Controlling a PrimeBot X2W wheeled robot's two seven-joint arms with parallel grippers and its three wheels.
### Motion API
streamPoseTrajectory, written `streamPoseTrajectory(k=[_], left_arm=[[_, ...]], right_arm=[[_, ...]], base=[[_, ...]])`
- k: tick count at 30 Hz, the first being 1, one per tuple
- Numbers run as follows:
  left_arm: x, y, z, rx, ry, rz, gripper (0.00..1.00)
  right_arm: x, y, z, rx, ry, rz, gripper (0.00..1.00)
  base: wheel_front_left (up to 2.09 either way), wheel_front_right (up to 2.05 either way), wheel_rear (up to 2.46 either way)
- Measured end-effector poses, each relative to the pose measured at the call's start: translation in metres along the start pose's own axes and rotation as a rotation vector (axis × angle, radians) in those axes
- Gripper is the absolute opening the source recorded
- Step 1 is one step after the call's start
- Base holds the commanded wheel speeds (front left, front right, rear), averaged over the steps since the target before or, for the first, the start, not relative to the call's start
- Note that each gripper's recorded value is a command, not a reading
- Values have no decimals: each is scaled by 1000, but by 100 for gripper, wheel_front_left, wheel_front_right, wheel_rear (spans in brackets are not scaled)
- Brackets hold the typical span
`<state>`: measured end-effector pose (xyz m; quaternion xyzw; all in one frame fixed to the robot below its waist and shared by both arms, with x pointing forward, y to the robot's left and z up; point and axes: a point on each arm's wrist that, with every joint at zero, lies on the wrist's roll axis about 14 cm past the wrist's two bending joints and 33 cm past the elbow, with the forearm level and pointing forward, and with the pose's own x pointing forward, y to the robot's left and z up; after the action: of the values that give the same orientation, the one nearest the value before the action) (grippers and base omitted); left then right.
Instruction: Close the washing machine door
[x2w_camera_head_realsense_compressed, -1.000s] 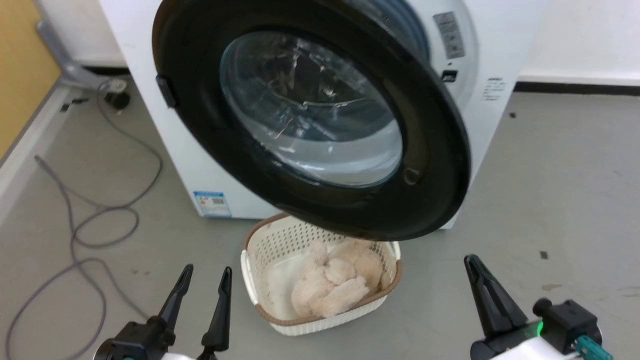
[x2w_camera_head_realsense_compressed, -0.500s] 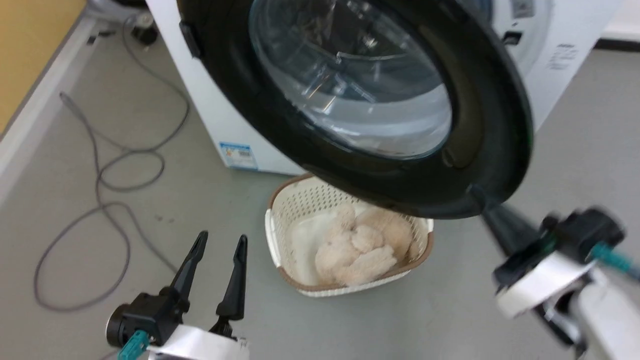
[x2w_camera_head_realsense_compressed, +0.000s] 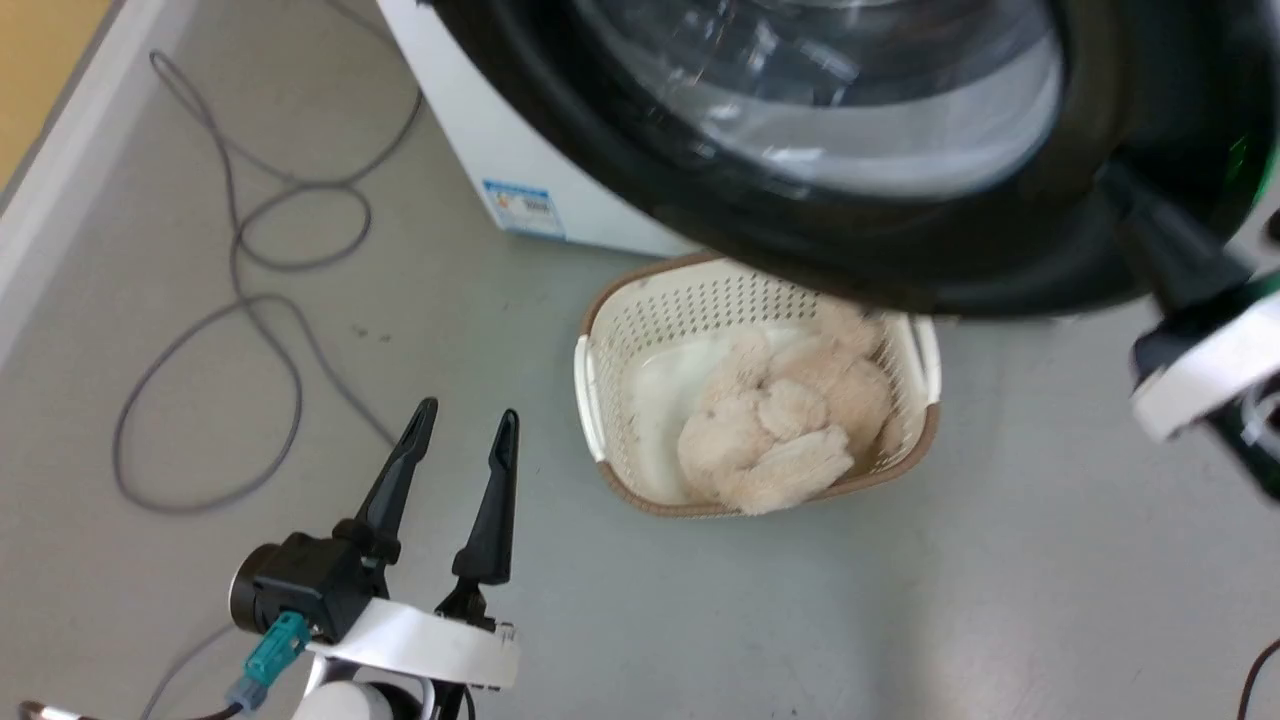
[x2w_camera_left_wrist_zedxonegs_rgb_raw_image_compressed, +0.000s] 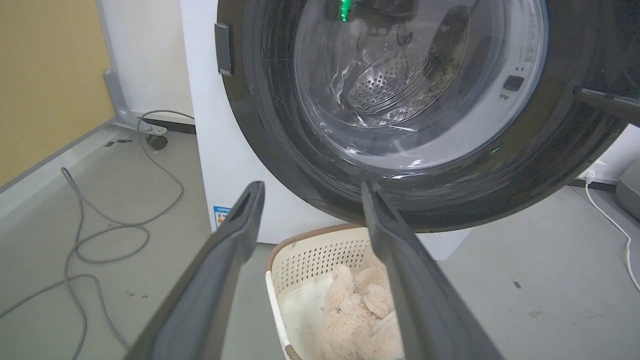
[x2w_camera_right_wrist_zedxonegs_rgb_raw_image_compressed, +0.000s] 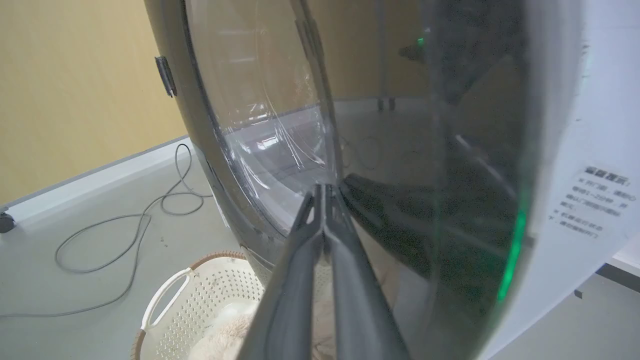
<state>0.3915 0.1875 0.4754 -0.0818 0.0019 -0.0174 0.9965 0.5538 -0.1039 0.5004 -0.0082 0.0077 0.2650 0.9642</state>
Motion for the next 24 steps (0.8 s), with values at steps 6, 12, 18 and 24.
streamPoseTrajectory(k=[6,12,18,24], left_arm=[[7,7,-9,2,23,18,100],[10,12,-16,7,43,37,100],[11,15,-20,7,54,48,100],[10,13,-16,1,40,47,100]], right_arm=[[30,-30,-5,51,18,-67,0],[53,-61,-9,93,43,-147,0],[68,-72,-20,155,66,-197,0],[66,-69,-15,175,47,-223,0]], base=[[0,0,0],[0,0,0],[0,0,0],[0,0,0]])
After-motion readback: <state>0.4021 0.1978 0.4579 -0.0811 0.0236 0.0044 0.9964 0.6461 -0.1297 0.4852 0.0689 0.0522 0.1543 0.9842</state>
